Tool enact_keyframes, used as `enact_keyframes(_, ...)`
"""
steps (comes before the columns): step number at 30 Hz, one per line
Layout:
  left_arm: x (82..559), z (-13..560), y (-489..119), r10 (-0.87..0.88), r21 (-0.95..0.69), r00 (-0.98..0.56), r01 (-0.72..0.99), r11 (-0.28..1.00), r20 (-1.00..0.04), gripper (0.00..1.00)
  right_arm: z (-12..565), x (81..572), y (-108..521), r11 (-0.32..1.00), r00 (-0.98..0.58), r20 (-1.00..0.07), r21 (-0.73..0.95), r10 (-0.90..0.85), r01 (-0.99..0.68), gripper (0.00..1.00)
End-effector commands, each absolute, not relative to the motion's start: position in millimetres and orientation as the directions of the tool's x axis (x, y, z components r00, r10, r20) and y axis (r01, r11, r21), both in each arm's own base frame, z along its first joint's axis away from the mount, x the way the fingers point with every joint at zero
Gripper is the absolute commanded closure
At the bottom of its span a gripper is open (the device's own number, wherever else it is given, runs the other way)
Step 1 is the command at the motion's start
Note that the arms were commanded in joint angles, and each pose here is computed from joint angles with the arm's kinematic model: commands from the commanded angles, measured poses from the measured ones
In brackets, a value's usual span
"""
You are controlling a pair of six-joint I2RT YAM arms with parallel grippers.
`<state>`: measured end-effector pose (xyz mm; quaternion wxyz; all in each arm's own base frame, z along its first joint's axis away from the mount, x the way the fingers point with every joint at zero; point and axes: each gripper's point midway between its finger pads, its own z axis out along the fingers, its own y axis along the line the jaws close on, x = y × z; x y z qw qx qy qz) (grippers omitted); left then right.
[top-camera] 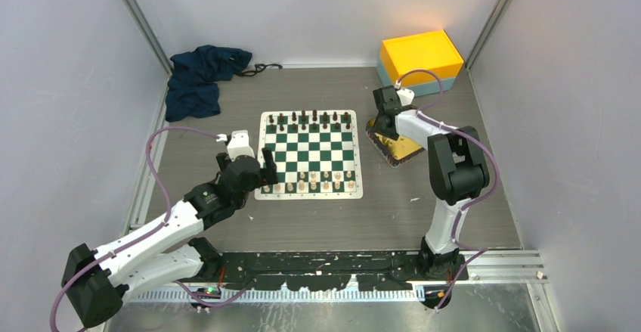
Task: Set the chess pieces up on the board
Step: Pick up the chess piece from the storage box.
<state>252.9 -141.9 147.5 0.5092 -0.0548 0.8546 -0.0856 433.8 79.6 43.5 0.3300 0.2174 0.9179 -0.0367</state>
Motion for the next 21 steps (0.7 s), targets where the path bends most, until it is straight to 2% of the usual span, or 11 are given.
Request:
enact_keyframes(1,263.1,167.5,-144.8,-0.217,-0.235,-0.414,-0.007,0.972,-0.884,0.02,58.3,455.0,81.6,0.897,-0.643,-0.657,0.121,0.393,0.425,0.55)
enact_keyframes(6,264.0,167.5,-144.2,-0.218,-0.236,-0.414,-0.008,0.972,-0.884,0.02,55.1,455.7,83.0,0.898,-0.648,-0.652,0.123,0.394,0.422,0.61)
enact_keyframes(13,264.9,168.7,-144.2,-0.223,-0.24,-0.413,-0.009,0.971,-0.883,0.01,55.7,454.3,82.2,0.898,-0.651,-0.649,0.122,0.394,0.423,0.74)
enact_keyframes(18,264.2,170.5,-143.2,-0.223,-0.241,-0.411,-0.009,0.97,-0.884,0.01,59.3,452.7,80.9,0.898,-0.644,-0.656,0.122,0.393,0.423,0.97)
enact_keyframes(21,263.6,171.6,-142.4,-0.224,-0.242,-0.409,-0.01,0.97,-0.884,0.01,63.9,452.2,79.1,0.896,-0.636,-0.662,0.127,0.396,0.426,0.99)
